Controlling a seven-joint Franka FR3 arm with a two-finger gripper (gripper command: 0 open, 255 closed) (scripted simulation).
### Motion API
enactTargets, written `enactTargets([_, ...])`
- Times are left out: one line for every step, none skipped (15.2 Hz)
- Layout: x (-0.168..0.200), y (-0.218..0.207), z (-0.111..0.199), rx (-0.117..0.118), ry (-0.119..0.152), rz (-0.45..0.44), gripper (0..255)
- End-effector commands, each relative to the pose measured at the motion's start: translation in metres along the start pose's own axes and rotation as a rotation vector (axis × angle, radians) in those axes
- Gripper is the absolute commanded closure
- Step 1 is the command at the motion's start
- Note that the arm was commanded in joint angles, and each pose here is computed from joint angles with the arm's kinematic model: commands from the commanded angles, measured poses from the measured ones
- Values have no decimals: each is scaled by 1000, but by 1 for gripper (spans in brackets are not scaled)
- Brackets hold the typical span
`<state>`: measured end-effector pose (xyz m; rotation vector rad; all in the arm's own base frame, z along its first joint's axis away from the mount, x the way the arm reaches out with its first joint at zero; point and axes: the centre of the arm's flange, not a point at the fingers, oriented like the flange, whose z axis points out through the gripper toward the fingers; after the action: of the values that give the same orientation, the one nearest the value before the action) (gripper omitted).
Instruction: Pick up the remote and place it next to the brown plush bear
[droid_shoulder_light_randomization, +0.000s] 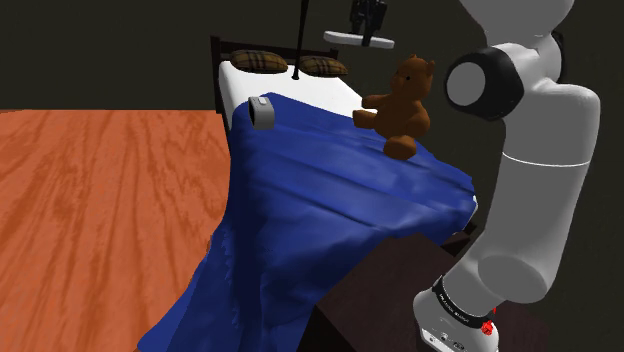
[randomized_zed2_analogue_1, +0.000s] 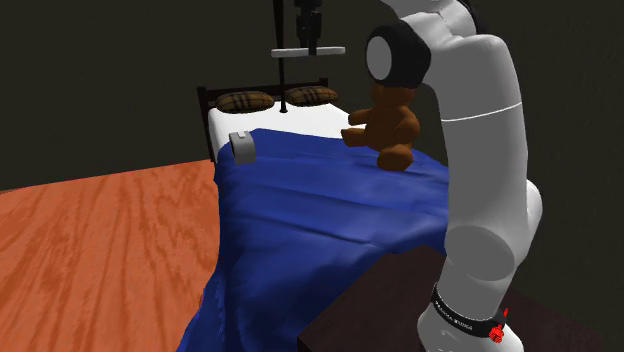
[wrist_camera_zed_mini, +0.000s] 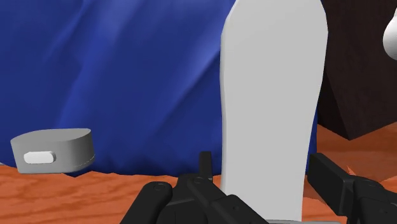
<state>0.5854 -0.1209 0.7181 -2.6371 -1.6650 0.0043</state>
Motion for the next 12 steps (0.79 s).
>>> enactTargets([-26,-4,0,-1,1,0,255])
enactTargets([-39,-6,0,-1,1,0,255])
enactTargets([-52,-7,0,-1,1,0,255])
enactTargets([-65,-9,0,-1,1,0,255])
enactTargets([-78,-11,-1,-1,1,0,255])
enactTargets([-91,-13,-1,-1,1,0,255])
enactTargets([-104,-15,-1,-1,1,0,255])
enactTargets([-117,-17,-1,-1,1,0,255])
enactTargets([-131,-18,-1,-1,1,0,255])
enactTargets([-144,-20,-1,-1,1,0,255])
enactTargets([-157,-22,-2,-1,1,0,255])
enactTargets([-170,-24,-2,-1,1,0,255])
